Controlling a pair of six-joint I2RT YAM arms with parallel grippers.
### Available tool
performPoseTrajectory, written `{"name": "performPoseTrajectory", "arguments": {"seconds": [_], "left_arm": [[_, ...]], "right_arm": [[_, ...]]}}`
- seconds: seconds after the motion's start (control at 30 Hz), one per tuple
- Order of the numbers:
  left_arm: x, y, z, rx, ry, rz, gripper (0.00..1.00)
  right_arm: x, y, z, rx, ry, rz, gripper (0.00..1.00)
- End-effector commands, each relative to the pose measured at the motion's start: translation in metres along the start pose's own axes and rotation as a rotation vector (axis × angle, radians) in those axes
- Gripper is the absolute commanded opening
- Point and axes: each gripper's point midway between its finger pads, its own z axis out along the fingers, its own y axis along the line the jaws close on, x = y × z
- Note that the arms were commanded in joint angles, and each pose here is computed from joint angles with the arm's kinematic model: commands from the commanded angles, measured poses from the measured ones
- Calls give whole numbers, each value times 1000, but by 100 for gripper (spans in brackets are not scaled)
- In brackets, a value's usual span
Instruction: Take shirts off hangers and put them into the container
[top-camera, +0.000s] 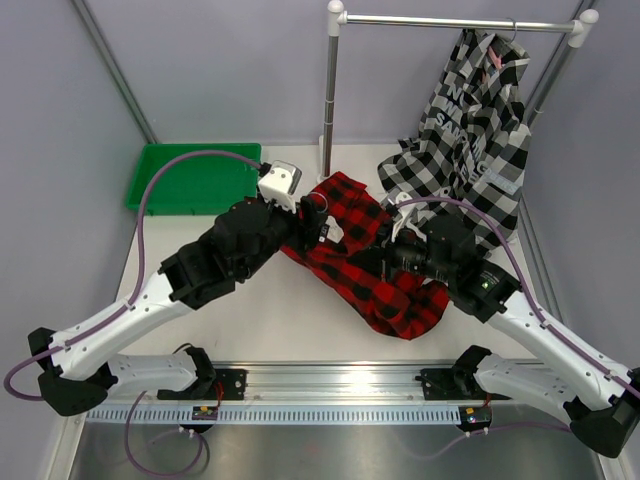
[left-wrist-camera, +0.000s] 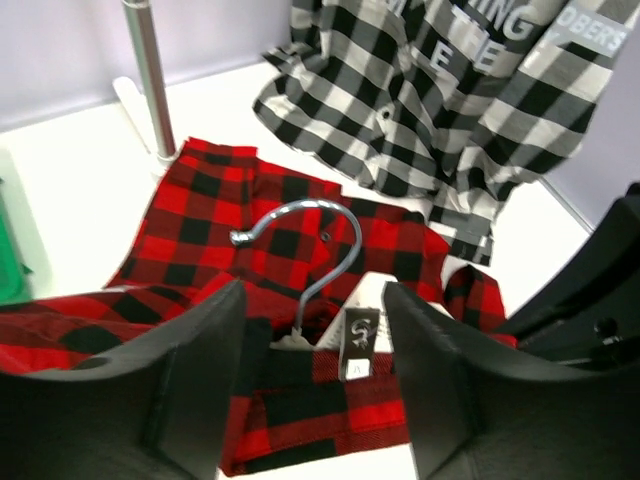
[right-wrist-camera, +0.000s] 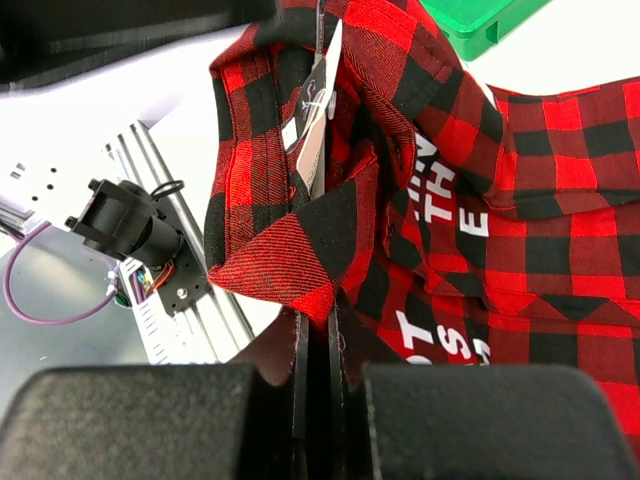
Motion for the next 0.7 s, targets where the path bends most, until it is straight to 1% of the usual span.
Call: {"name": "performPoseTrajectory", "arguments": {"seconds": [0.0,0.07,0.27,0.5,0.67], "left_arm": [[-25,5,4,-52,-100,-16,58],[-23,5,6,-55,-95,-14,53],[-14,-2,11,-27,-67,-21,50],[2,-1,19,-41,-31,-21,48],[6,-1,24,-53,-19,-16,41]], "right_arm": [[-37,18,-6,-52,-145,-49,0],[-37,18,-6,-51,-148,-49,0],[-37,19,-6,-52,-151,-50,0],[-37,19,-7,-52,-153,-52,0],[-36,19,-7,-50,-149,-50,0]]}}
